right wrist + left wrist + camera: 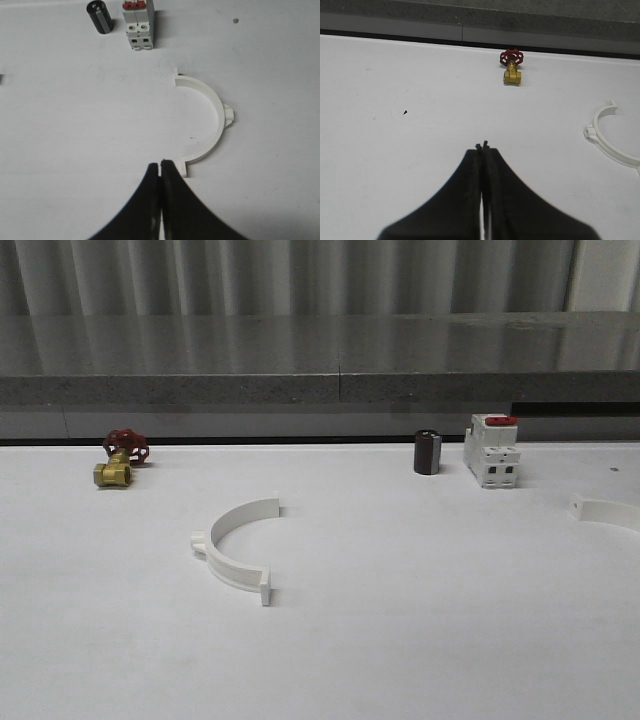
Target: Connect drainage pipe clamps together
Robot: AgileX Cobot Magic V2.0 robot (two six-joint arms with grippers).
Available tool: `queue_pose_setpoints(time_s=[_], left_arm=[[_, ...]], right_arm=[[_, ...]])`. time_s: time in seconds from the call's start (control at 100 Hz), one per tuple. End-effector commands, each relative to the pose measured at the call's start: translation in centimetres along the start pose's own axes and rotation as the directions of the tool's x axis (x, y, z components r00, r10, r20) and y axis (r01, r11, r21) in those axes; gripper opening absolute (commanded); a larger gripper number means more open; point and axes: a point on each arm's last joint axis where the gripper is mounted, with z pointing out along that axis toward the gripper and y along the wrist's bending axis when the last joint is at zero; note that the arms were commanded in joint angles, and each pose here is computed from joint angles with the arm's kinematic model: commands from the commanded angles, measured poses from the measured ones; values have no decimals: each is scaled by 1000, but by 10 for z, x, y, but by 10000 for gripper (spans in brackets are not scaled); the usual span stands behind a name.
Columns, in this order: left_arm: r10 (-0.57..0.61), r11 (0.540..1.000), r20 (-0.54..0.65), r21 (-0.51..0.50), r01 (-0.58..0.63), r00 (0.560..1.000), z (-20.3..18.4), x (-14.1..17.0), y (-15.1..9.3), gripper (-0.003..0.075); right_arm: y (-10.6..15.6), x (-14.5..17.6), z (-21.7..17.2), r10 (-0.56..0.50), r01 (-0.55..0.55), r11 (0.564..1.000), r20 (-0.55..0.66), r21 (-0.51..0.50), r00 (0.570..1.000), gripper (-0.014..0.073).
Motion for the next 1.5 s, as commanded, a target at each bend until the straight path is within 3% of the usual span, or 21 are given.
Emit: queue_pose_setpoints(time_s=[0.0, 0.08, 0.23, 0.33, 0.45, 0.56, 0.75, 0.92, 1.18, 1.49], left_arm=[[-3, 1000, 82, 24, 1, 997, -4, -13, -3, -20], [-3, 1000, 82, 24, 1, 997, -4, -13, -3, -20], [-3, 1000, 82, 24, 1, 997, -4, -13, -3, -20], [-3, 1000, 82, 24, 1, 997, -4, -13, -3, -20], [-3, 1000, 82, 24, 1, 997, -4, -13, -3, -20], [-3, 1000, 82, 24, 1, 997, -4, -13, -3, -20], [-3, 1000, 82, 24, 1, 997, -4, -13, -3, -20], [-3, 1000, 82, 24, 1, 997, -4, -13, -3, -20], [-3, 1000, 82, 24, 1, 997, -4, -13, -3, -20], [-3, 1000, 82, 24, 1, 997, -4, -13, -3, -20]], right_arm=[[1, -22, 9, 10, -10, 1000, 51, -3, 999, -91], [0, -24, 25, 14, -14, 1000, 29, 4, 999, 13], [-1, -27, 46, 21, -21, 1000, 23, 11, 1000, 327], [-2, -29, 55, 22, -23, 1000, 32, 14, 999, 426], [-2, -31, 63, 41, -42, 999, 33, 15, 999, 427], [-6, -37, 72, 56, -54, 998, -61, 36, 997, 427], [-35, -67, 93, 119, -100, 988, -173, 118, 978, 427], [-53, -79, 122, 84, -53, 989, -240, 136, 967, 427], [-65, -69, 169, 72, -26, 990, -346, 136, 936, 427], [-70, -56, 191, 32, 18, 993, -400, 120, 916, 427]])
